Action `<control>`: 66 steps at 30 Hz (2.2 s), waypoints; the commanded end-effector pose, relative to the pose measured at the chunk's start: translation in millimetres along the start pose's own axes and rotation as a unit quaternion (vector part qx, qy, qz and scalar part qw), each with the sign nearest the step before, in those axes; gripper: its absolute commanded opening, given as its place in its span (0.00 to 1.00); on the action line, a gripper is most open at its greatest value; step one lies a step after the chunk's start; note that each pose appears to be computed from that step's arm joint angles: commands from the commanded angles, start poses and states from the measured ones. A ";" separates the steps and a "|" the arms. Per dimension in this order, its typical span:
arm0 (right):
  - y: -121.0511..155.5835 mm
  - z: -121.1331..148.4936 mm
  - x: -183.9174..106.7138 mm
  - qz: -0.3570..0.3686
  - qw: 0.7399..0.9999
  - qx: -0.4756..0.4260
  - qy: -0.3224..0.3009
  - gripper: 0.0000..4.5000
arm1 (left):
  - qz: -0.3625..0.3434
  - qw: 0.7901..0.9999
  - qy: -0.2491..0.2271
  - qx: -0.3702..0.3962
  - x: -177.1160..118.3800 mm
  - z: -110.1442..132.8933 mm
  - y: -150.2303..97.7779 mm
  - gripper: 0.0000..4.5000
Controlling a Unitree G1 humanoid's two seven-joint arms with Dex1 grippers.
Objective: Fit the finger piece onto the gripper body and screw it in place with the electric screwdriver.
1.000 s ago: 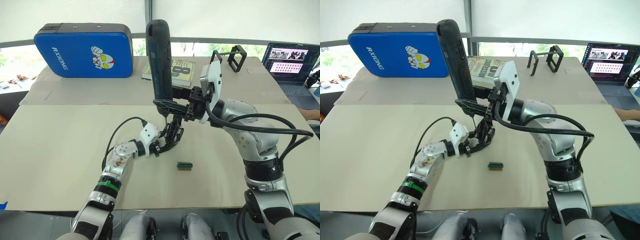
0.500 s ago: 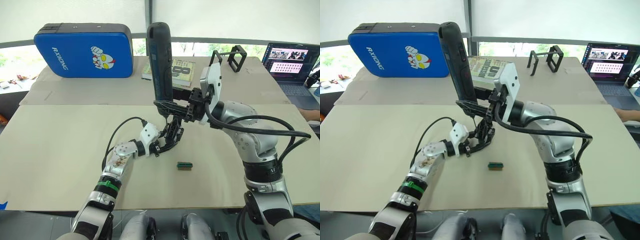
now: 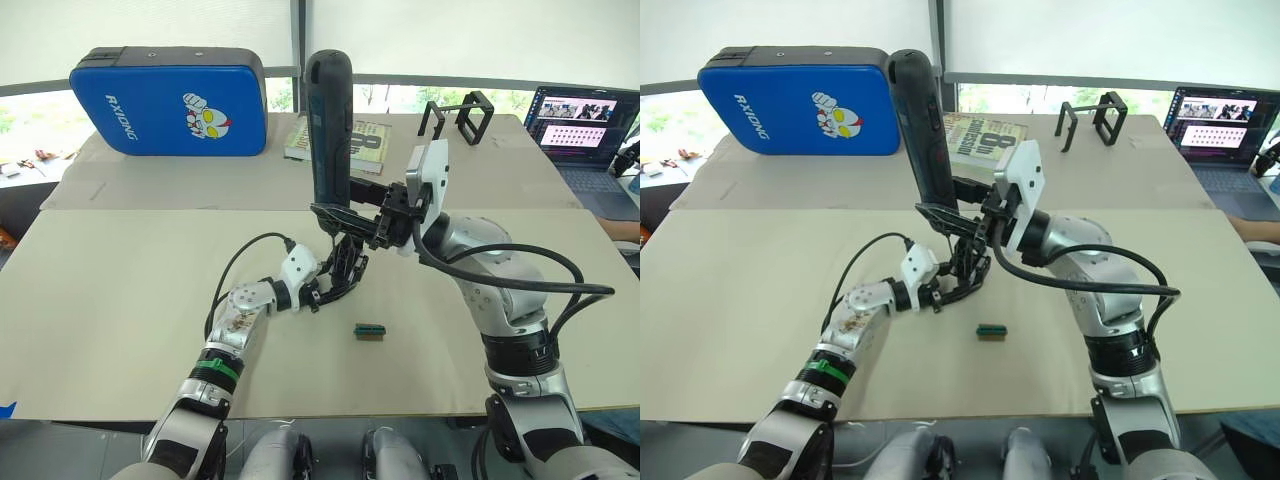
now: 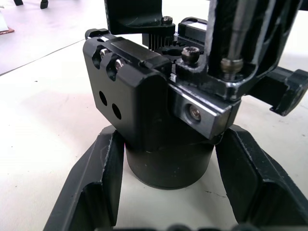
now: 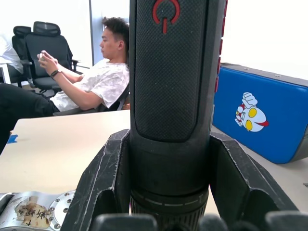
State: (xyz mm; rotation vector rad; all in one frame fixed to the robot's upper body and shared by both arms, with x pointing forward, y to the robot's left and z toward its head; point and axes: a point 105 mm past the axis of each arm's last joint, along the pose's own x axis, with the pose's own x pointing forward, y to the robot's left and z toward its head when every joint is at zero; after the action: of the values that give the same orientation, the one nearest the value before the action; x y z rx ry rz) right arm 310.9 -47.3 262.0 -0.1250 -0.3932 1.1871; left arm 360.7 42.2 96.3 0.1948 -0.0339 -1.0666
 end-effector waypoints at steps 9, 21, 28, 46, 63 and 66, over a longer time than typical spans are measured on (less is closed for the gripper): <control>3.7 -37.2 -1.3 0.034 0.995 0.031 0.087 0.41 | -0.004 0.999 -0.023 0.023 6.8 17.0 3.9 0.50; -9.1 -71.5 -15.6 0.006 0.989 0.018 0.145 0.41 | -0.003 0.999 -0.021 0.028 5.0 16.7 5.8 0.50; -14.0 -72.2 -20.4 0.002 0.988 0.011 0.151 0.41 | -0.004 0.999 -0.020 0.031 4.5 16.3 6.2 0.50; -17.1 -20.8 -14.8 -0.004 0.998 0.002 0.064 0.41 | -0.005 1.000 -0.015 0.026 4.5 12.3 4.6 0.50; 24.3 78.7 -30.3 0.120 0.984 0.120 -0.059 0.41 | -0.023 0.999 0.023 -0.018 -9.1 -2.5 -1.6 0.74; 23.9 61.3 -52.4 0.097 0.976 0.195 0.017 0.41 | -0.031 0.999 0.036 -0.010 -34.4 2.9 -0.2 1.00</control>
State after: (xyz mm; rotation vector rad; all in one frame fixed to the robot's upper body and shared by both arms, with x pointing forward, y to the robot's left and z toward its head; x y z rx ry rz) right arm 264.0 -85.0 285.9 0.1637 -0.0995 1.4157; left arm 348.9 66.1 90.0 0.2212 0.0701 -1.1033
